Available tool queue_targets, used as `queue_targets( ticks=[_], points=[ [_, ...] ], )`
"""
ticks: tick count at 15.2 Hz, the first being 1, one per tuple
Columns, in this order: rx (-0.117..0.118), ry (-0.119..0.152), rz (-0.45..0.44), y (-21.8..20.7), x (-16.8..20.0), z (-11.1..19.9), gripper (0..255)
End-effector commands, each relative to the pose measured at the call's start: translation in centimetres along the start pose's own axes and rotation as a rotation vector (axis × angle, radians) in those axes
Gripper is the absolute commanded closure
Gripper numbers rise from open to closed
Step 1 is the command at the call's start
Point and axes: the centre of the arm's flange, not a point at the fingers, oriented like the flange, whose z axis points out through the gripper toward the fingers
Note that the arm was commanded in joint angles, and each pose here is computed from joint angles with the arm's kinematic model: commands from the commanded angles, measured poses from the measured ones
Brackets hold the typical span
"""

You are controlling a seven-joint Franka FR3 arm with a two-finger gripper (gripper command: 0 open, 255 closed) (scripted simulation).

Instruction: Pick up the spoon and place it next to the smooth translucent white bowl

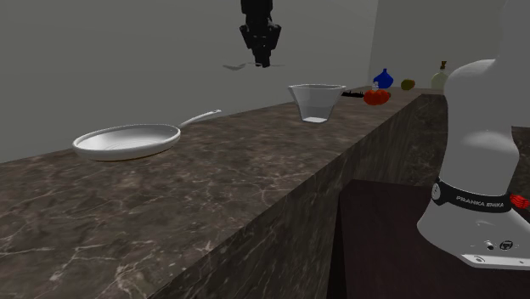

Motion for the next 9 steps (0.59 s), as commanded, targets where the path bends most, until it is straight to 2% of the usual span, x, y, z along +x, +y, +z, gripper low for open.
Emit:
queue_targets(
  ticks=[1, 9],
  points=[
    [-0.001, 0.0, -0.001, 2.0, -2.3, 0.7, 255],
    [-0.001, 0.0, -0.001, 9.3, -9.5, 3.2, 255]
  ],
)
